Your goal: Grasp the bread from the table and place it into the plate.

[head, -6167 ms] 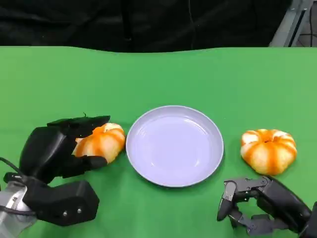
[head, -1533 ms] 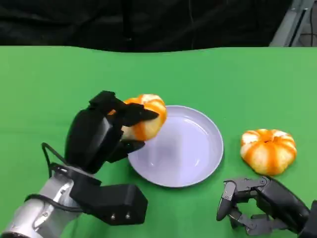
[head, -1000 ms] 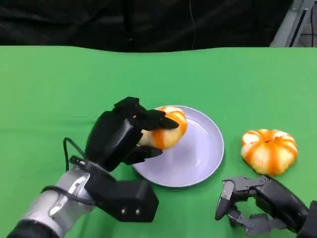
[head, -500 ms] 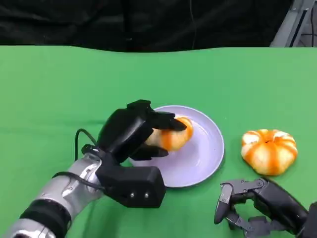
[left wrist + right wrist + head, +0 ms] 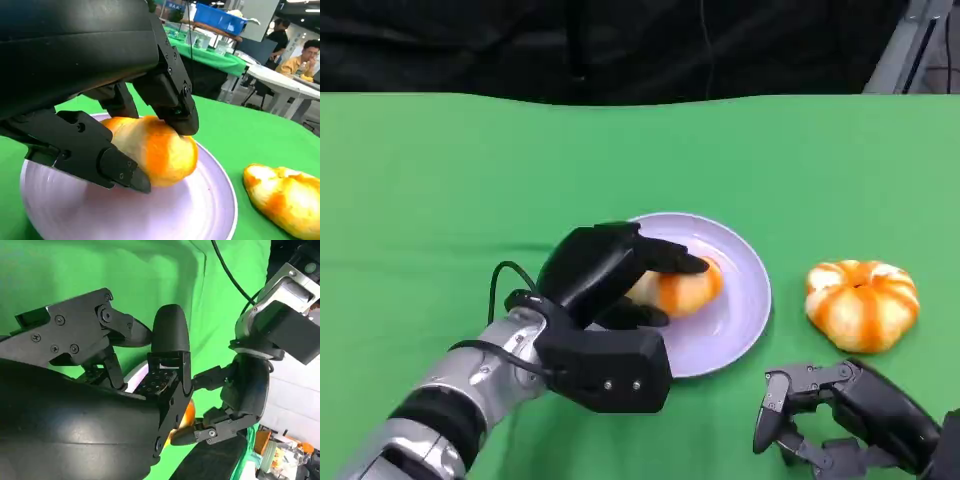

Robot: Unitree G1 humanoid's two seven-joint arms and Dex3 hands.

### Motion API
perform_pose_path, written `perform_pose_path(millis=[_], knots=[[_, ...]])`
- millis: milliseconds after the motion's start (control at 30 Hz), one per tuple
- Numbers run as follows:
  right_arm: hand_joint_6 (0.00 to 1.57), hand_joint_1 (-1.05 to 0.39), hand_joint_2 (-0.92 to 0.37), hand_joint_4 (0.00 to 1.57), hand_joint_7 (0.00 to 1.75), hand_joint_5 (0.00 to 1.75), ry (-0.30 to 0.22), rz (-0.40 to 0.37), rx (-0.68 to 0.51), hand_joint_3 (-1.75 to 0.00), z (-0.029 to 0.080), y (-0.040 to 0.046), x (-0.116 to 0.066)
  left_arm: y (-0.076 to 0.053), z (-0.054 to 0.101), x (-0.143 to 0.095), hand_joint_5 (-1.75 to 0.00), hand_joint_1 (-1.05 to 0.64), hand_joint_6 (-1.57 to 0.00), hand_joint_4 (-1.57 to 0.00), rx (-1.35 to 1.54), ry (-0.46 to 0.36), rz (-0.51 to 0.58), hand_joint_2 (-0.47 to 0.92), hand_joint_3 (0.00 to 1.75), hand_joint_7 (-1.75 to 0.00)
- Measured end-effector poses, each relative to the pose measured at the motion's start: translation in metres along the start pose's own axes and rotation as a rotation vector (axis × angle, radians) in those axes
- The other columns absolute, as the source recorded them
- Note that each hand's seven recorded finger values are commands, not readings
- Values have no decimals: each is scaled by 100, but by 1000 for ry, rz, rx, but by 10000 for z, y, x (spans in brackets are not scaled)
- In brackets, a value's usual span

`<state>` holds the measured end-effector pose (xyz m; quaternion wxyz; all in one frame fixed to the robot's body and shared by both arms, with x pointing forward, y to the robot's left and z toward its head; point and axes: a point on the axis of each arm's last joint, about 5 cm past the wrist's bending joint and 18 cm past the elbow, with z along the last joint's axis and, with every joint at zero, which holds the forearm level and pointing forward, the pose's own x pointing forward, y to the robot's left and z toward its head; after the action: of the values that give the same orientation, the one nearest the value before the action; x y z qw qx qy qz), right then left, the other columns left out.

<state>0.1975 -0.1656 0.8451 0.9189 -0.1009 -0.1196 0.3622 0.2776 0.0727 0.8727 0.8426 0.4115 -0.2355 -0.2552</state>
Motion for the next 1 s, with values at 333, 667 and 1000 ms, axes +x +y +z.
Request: perform_pose_path(millis=[333, 667, 1000], knots=[[73, -12, -74, 68, 129, 171, -2, 2, -4, -78, -2, 3, -1, 6, 6, 17, 0, -55, -58, -71, 10, -10, 24, 92, 19, 0], [72, -13, -73, 67, 130, 171, -4, 3, -6, -80, -5, 3, -2, 50, -14, 11, 0, -83, -41, -44, -25, -1, -18, 92, 48, 0], [70, -14, -74, 66, 133, 173, -3, 7, -4, -78, -8, 5, -4, 147, -43, 14, 0, -99, -30, -34, -39, -1, -59, 92, 69, 0]])
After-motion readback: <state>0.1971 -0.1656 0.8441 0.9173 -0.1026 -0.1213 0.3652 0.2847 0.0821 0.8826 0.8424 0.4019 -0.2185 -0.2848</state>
